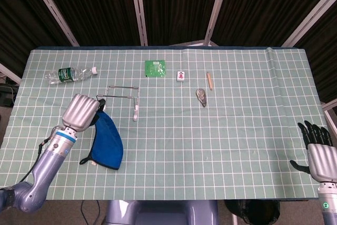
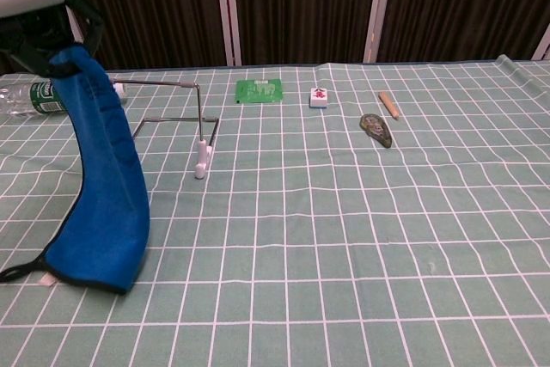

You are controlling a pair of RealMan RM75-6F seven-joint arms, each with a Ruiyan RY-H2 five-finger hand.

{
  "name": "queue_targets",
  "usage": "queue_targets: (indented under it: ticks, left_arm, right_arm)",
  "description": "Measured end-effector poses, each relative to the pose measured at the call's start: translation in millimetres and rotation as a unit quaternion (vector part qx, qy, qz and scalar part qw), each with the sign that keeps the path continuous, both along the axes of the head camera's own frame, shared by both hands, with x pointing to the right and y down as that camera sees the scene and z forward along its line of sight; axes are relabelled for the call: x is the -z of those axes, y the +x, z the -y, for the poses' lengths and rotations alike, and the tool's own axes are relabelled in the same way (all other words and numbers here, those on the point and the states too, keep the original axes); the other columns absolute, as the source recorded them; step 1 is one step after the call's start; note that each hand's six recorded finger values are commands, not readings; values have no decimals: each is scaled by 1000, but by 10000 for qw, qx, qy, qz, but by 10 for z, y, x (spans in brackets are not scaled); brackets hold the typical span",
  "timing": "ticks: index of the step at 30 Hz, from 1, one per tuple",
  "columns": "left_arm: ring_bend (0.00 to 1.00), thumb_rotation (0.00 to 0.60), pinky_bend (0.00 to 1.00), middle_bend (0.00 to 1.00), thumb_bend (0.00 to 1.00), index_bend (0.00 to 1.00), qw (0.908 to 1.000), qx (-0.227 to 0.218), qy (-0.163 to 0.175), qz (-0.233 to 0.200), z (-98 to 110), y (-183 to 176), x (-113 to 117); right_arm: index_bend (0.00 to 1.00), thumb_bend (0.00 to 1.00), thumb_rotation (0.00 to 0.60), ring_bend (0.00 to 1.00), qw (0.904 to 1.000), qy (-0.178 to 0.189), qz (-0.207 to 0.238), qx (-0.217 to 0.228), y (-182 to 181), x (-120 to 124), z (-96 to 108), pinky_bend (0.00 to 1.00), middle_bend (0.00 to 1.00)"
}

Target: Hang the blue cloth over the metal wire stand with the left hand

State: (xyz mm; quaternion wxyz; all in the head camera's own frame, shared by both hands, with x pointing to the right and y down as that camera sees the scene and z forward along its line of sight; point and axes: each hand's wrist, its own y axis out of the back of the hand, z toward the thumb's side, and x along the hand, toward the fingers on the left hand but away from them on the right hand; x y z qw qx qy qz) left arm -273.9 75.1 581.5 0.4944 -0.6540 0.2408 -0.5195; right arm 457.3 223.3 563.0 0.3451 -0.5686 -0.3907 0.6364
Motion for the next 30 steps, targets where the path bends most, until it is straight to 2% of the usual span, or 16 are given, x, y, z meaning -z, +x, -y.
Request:
queue_targets:
  ticks: [8,15,24,30]
  left_arm:
    - [920,600,1000,935,680,908,9969,-225,568,492,309,178,257]
    - [916,600,1000,936,681,909,9801,-938,1248,1222,533,440,387]
    - [915,600,1000,936,681,910,9696,-1275,1620,1314,761,674,402]
    - [910,600,1000,936,681,910,9659,-1383,1723,1352,895,752,384]
  right_arm:
    - [0,0,600,0,10000,10,9,-85,44,7,14,0,0]
    - [0,0,600,0,9999,-4,-15,-170,95,-6,31,0,0]
    - [0,0,600,0,9997,-12,-58,-240,138,-15,38,0,0]
    - [0,0,600,0,9996,-7,-84,-279,163,-16,45,0,0]
